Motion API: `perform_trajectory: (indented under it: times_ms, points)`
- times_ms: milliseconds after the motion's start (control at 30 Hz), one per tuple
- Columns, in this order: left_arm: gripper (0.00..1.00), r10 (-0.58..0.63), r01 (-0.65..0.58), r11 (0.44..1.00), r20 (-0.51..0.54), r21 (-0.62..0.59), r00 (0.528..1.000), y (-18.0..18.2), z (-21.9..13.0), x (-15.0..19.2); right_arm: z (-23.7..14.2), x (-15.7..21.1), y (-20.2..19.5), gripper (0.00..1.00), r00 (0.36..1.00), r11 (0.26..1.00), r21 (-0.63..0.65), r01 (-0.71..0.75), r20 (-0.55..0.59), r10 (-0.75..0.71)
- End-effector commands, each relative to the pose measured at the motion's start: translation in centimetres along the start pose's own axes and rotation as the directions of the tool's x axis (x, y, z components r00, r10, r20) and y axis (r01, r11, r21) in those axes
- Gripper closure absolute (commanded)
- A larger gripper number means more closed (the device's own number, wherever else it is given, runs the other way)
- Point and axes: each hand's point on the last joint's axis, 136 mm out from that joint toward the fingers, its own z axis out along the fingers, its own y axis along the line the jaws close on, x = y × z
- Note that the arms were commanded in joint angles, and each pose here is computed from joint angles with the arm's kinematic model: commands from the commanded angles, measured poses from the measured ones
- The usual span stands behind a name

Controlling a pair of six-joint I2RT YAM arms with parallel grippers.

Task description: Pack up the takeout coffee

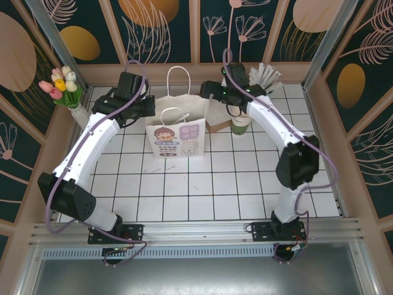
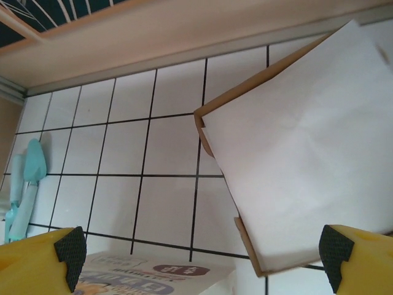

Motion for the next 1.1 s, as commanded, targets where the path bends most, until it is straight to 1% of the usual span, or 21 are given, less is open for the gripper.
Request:
perform_trajectory:
  times_ms: [0, 33, 67, 167, 300, 400, 500, 567, 633, 667, 733, 867, 900, 967, 1067]
  points:
    - [1.00, -0.042, 0.043, 0.996, 0.012, -0.080, 0.999, 2.2, -1.8, -0.3, 2.1, -0.3, -0.3, 0.01, 0.998, 0.997, 0.058, -0.054, -0.016, 0.055]
    - [1.00, -0.051, 0.052, 0.995, 0.016, -0.087, 0.999, 2.6, -1.9, -0.3, 3.0, -0.2, -0.4, 0.01, 0.999, 0.996, 0.079, -0.048, -0.022, 0.050]
    - [1.00, -0.056, 0.055, 0.993, -0.010, -0.104, 0.998, 3.1, -1.9, 0.4, 3.6, -0.3, -0.7, 0.01, 0.999, 0.994, 0.104, -0.038, -0.019, 0.040]
    - [1.00, -0.077, 0.075, 0.988, -0.015, -0.133, 0.997, 4.2, -2.0, 0.8, 5.8, 0.2, -2.0, 0.03, 0.999, 0.983, 0.182, -0.010, -0.036, 0.017]
    - [1.00, -0.093, 0.089, 0.983, -0.021, -0.163, 0.995, 5.5, -1.9, 1.4, 8.4, 1.3, -4.1, 0.08, 0.998, 0.964, 0.266, 0.001, -0.058, 0.015]
    - [1.00, -0.094, 0.089, 0.977, -0.017, -0.193, 0.995, 6.7, -2.0, 1.5, 9.8, 2.2, -5.1, 0.09, 0.996, 0.957, 0.291, -0.002, -0.083, 0.028]
    - [1.00, -0.085, 0.082, 0.974, -0.003, -0.211, 0.996, 7.4, -2.5, 1.5, 9.8, 2.5, -4.4, 0.08, 0.994, 0.969, 0.247, 0.009, -0.104, 0.018]
    - [1.00, -0.081, 0.081, 0.979, 0.004, -0.187, 0.997, 7.1, -2.6, 1.4, 9.0, 2.1, -3.1, 0.08, 0.995, 0.981, 0.194, 0.017, -0.102, 0.003]
    - [1.00, -0.082, 0.079, 0.985, -0.012, -0.154, 0.997, 6.5, -2.4, 1.8, 7.9, 1.5, -1.8, 0.08, 0.996, 0.990, 0.134, 0.031, -0.085, -0.020]
    - [1.00, -0.082, 0.082, 0.988, 0.007, -0.132, 0.997, 6.2, -2.3, 1.4, 7.6, 1.3, -1.5, 0.08, 0.996, 0.992, 0.117, 0.043, -0.083, -0.034]
    - [1.00, -0.083, 0.084, 0.990, 0.012, -0.116, 0.996, 6.0, -2.2, 1.4, 7.9, 1.8, -2.1, 0.09, 0.992, 0.989, 0.130, 0.076, -0.105, -0.063]
    - [1.00, -0.109, 0.111, 0.984, 0.024, -0.142, 0.994, 6.4, -2.7, 1.2, 10.6, 5.0, -4.0, 0.14, 0.958, 0.966, 0.152, 0.210, -0.232, -0.172]
    - [1.00, -0.120, 0.123, 0.982, 0.029, -0.144, 0.992, 6.4, -2.9, 1.1, 11.1, 5.3, -4.6, 0.17, 0.950, 0.958, 0.167, 0.232, -0.249, -0.186]
    - [1.00, -0.140, 0.143, 0.983, 0.029, -0.118, 0.990, 6.0, -3.0, 1.0, 12.0, 5.4, -5.2, 0.20, 0.942, 0.950, 0.172, 0.260, -0.263, -0.210]
    - [0.98, -0.160, 0.161, 0.986, 0.011, -0.054, 0.987, 4.9, -2.5, 1.6, 12.8, 4.7, -5.7, 0.25, 0.946, 0.956, 0.161, 0.245, -0.254, -0.200]
